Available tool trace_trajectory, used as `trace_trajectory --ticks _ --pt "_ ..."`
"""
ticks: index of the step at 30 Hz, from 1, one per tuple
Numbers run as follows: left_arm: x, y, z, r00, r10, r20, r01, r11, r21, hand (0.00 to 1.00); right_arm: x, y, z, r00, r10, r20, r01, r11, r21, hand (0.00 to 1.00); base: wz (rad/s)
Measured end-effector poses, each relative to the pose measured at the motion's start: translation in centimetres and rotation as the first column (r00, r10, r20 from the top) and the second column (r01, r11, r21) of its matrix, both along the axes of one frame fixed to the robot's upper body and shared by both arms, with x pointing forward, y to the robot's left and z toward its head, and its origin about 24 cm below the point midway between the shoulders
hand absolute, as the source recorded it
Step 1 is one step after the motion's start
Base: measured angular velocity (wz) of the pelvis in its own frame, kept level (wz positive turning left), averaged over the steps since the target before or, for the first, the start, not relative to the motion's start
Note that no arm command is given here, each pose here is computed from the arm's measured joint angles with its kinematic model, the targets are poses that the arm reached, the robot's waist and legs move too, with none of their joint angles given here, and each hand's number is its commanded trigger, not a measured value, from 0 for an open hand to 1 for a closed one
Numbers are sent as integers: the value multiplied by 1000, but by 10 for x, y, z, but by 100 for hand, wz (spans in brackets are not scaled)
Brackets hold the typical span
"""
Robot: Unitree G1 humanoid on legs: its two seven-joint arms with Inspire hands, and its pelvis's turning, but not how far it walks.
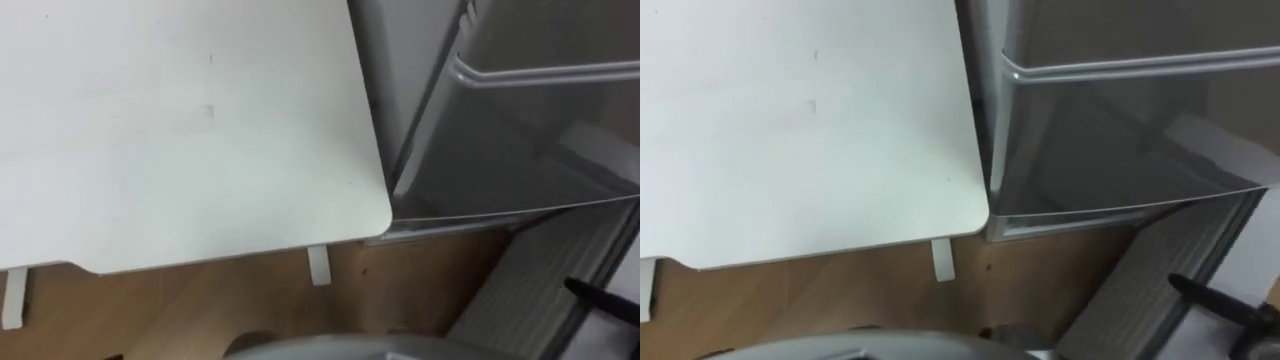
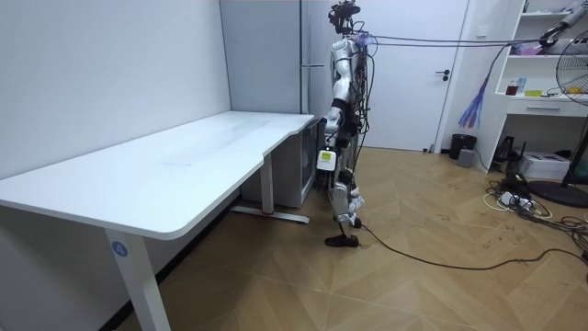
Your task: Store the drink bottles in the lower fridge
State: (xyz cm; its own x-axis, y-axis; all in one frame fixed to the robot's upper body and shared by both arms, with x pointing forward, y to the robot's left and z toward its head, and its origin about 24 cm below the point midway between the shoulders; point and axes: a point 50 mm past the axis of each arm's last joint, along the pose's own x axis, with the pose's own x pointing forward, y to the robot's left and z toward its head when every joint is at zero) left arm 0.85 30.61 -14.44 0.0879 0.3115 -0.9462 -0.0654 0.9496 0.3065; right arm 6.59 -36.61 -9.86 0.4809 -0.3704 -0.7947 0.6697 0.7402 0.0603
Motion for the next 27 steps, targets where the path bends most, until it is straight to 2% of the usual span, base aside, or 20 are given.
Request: trace_trajectory --ticks 1,3,6,10,13,20,27 --pt "-1 -3 -1 1000 -14 -8 14 1000 -9 0 8 13 -1 998 -1 65 -2 999 34 0 5" --pt "0 -14 -5 999 -31 -7 31 999 -36 0 -4 17 -1 996 -37 82 34 999 32 0 -5" --pt "2 -20 -8 998 -54 -26 53 997 -47 0 1 25 -1 989 -71 128 63 996 66 0 -27" --pt "5 -32 -11 999 -52 -12 51 996 -69 0 -2 32 5 991 -70 111 65 997 46 0 -14" --pt "3 -48 -15 997 -72 -13 70 992 -102 0 1 40 4 995 -62 79 59 997 40 0 -17" --pt "0 -39 -12 997 -65 -28 63 995 -71 0 -4 57 -7 1000 -28 -9 29 994 107 0 -3" --pt "4 -43 -14 997 -63 -37 62 998 -27 0 -5 70 -13 1000 -11 -26 14 990 141 0 -6"
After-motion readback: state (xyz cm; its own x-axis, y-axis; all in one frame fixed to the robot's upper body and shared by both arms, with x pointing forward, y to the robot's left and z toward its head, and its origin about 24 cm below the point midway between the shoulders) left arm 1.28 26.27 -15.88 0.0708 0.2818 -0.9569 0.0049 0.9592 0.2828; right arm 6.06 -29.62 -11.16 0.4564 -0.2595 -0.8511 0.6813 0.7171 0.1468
